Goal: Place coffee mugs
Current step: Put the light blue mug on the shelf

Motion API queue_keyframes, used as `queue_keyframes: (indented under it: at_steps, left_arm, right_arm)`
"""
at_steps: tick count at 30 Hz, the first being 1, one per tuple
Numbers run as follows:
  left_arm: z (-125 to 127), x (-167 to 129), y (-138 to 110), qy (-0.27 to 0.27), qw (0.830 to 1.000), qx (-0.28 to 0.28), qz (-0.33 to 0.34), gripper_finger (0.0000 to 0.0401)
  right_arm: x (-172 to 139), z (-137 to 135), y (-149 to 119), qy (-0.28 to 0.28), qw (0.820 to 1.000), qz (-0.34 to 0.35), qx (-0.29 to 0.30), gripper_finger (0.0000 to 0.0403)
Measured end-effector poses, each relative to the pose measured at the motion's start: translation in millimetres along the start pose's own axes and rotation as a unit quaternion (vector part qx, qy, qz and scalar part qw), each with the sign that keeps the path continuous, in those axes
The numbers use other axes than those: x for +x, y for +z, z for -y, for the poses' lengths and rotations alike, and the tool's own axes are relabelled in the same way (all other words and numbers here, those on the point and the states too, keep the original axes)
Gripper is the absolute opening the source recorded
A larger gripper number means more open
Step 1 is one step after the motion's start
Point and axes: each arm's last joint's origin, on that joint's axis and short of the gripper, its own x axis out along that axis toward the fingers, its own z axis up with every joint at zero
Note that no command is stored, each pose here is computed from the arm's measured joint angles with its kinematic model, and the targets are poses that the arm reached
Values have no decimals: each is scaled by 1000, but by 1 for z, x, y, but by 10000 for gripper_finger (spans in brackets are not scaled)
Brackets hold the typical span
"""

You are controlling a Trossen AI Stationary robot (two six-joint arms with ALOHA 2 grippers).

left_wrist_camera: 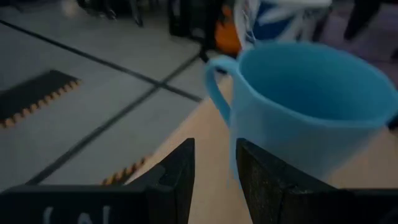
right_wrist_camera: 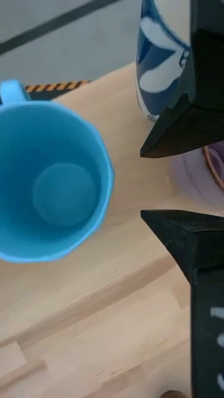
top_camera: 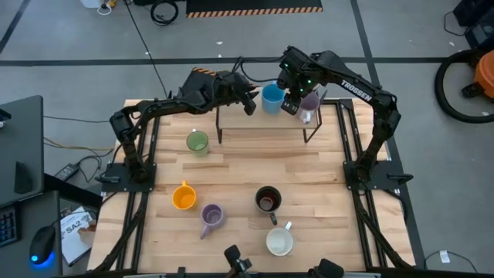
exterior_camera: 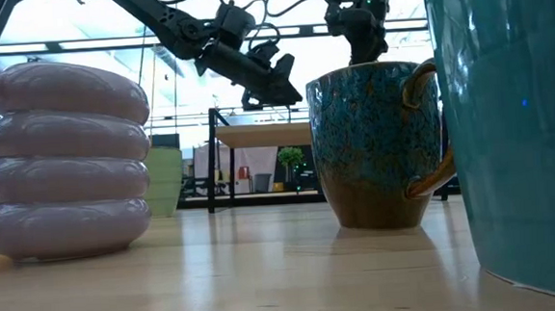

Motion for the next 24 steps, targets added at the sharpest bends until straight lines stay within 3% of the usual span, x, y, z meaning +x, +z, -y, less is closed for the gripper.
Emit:
queue_keyframes:
  at_steps: [9,13,18,24]
  left_arm:
    - [9,-4,8,-122,991,31,-52,123]
    - [15,-5,5,-148,986,29,-69,123]
    - [28,-2,2,-133,988,39,-72,123]
    - [35,0,2,-74,994,48,-66,123]
  right_arm:
    - [-8,-1,-1,-11,1000,16,5,151]
    - [-14,0,-2,-31,999,30,9,151]
    - [-24,1,-4,-43,998,54,12,151]
    - [-39,7,-11,-88,993,73,27,151]
